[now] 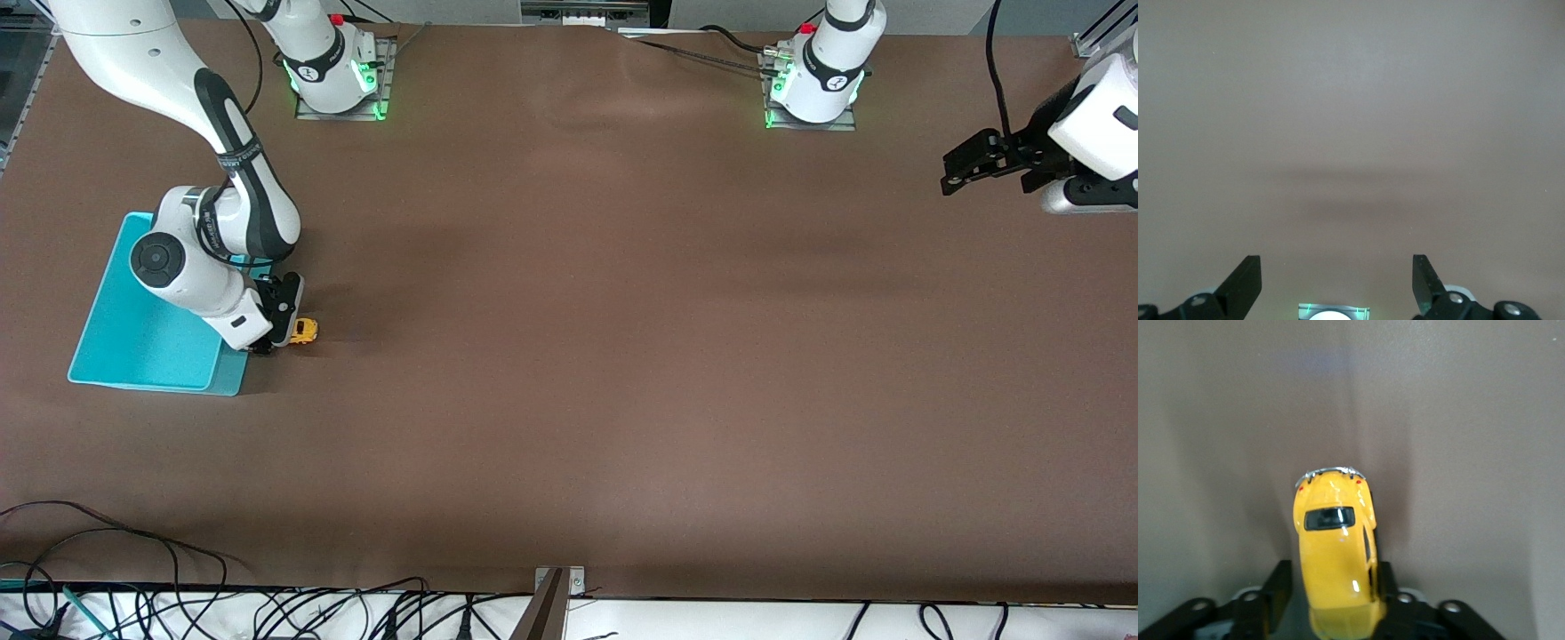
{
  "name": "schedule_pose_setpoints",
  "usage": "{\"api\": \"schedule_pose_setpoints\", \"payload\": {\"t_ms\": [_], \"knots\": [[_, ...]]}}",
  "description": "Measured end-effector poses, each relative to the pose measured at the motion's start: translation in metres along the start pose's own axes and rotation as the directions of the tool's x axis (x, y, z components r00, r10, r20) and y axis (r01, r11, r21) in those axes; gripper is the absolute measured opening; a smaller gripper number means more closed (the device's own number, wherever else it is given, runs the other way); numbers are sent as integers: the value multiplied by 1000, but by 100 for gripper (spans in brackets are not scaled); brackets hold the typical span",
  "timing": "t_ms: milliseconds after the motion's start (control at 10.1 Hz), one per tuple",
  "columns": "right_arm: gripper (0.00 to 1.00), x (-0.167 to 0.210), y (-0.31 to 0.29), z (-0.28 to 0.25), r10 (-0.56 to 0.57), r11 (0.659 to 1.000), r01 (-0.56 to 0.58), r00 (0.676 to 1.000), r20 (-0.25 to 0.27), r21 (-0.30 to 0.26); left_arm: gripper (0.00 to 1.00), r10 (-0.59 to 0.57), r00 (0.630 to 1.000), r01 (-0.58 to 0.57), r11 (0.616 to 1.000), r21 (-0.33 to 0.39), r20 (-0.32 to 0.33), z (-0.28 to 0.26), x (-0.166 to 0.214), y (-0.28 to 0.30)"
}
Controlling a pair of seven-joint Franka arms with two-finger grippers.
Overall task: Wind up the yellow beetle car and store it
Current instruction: 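Close the right gripper on the car and lift it, then lower the car into the cyan bin and open the right gripper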
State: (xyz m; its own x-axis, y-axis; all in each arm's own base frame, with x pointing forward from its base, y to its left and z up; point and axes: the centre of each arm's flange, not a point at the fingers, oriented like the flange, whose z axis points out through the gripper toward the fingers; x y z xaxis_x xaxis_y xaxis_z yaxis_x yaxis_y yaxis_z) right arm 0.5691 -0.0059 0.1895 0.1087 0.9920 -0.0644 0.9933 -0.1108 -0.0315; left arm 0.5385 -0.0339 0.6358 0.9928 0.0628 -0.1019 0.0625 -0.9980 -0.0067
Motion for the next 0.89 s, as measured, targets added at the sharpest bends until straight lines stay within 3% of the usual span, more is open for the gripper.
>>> {"api": "schedule_pose_setpoints", "payload": {"t_ms": [99,397,596,894], "knots": [[44,0,0,-1,0,1000,0,1000,-1,-3,100,-22,1000,22,1000,-3,-5,2,4,-12],[44,2,8,-22,-2,999,2,1000,-9,-33,100,-22,1000,22,1000,-4,0,6,8,-20],[44,13,22,-87,-16,999,14,999,-30,-45,100,-5,1000,5,1000,-2,0,6,7,-10],[44,-5,32,-201,24,1000,-23,999,-37,18,100,-6,1000,6,1000,-4,-7,6,9,-11]]}}
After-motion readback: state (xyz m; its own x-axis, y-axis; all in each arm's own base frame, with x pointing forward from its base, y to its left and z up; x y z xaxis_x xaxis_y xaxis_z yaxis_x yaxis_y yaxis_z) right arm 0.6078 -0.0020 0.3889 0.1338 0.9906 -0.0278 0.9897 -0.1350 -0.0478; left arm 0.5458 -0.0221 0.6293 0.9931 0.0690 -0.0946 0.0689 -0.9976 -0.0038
